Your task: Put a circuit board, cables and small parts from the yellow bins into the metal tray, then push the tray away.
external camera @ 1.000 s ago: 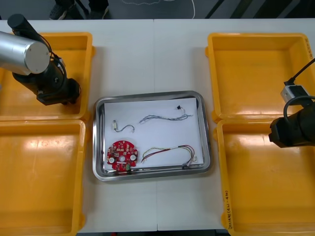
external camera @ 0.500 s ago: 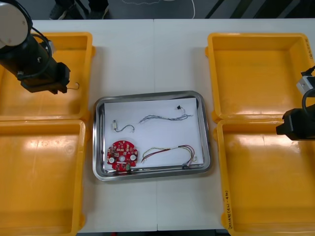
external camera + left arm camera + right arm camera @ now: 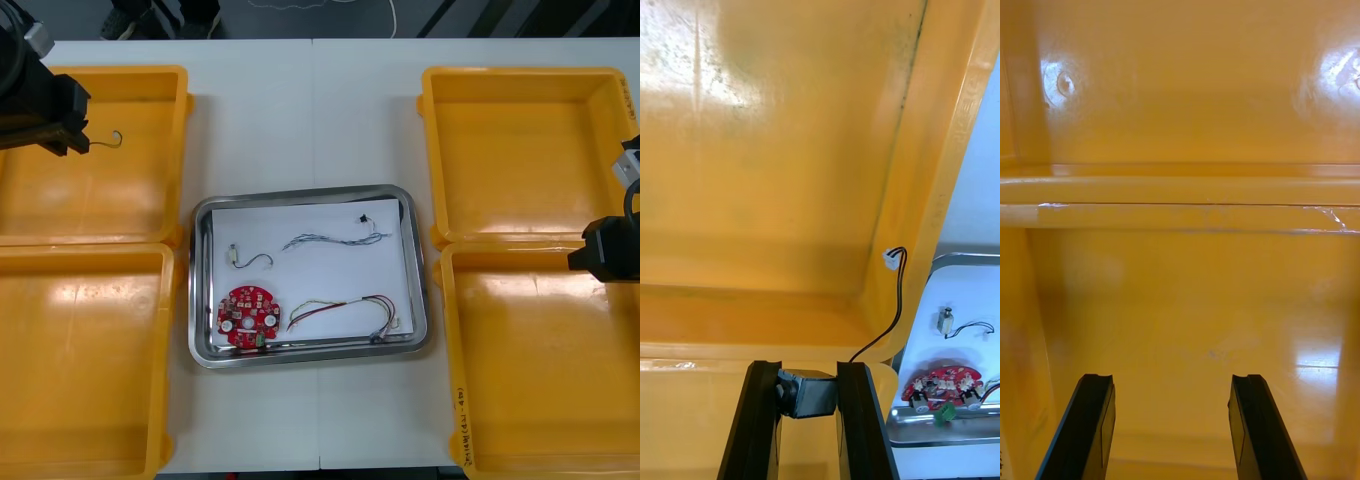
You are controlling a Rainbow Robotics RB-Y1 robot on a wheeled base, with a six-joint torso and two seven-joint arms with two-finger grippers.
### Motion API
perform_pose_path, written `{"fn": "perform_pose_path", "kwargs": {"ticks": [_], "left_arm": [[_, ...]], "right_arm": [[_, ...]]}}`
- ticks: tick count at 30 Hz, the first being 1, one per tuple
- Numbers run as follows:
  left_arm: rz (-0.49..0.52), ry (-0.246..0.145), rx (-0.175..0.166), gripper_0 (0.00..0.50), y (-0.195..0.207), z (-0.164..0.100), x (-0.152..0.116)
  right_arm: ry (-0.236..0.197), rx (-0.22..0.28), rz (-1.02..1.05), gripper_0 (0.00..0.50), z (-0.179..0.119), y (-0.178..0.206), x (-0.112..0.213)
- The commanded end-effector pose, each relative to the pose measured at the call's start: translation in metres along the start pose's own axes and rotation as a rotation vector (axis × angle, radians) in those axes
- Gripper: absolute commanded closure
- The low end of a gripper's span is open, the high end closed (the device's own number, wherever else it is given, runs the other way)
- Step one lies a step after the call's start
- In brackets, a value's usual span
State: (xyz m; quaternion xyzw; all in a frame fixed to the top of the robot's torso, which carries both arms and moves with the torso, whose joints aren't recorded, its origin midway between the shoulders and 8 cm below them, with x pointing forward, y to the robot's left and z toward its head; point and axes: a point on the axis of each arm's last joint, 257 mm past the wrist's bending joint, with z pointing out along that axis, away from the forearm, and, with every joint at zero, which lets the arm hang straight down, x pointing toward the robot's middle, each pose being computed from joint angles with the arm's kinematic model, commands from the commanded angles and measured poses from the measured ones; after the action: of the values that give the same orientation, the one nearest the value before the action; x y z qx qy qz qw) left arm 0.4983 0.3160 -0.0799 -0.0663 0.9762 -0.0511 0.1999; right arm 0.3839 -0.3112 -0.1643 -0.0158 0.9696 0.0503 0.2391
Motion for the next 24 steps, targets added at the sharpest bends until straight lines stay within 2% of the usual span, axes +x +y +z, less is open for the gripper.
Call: {"fn": "perform_pose_path", "kwargs": {"ticks": [1, 7, 14, 19, 24], "left_arm": [[0.051, -0.086, -0.040, 0.500, 0.020, -0.034, -0.014], [0.045, -0.122, -0.032, 0.500, 0.005, -0.041, -0.014], [0.012, -0.129, -0.013, 0.500, -0.031, -0.036, 0.000], [-0.014, -0.126, 0.013, 0.500, -0.063, -0.027, 0.015], [-0.023, -0.145, 0.068, 0.500, -0.106, -0.020, 0.026]], "right_arm": [[-0.057, 0.054, 0.058, 0.056, -0.019, -0.016, -0.014], [-0.065, 0.073, 0.065, 0.056, -0.020, -0.021, -0.016], [-0.064, 0.086, 0.061, 0.056, -0.022, -0.025, -0.016], [-0.058, 0.106, 0.039, 0.058, -0.025, -0.030, -0.016], [-0.057, 0.114, 0.037, 0.058, -0.026, -0.032, -0.016]]}}
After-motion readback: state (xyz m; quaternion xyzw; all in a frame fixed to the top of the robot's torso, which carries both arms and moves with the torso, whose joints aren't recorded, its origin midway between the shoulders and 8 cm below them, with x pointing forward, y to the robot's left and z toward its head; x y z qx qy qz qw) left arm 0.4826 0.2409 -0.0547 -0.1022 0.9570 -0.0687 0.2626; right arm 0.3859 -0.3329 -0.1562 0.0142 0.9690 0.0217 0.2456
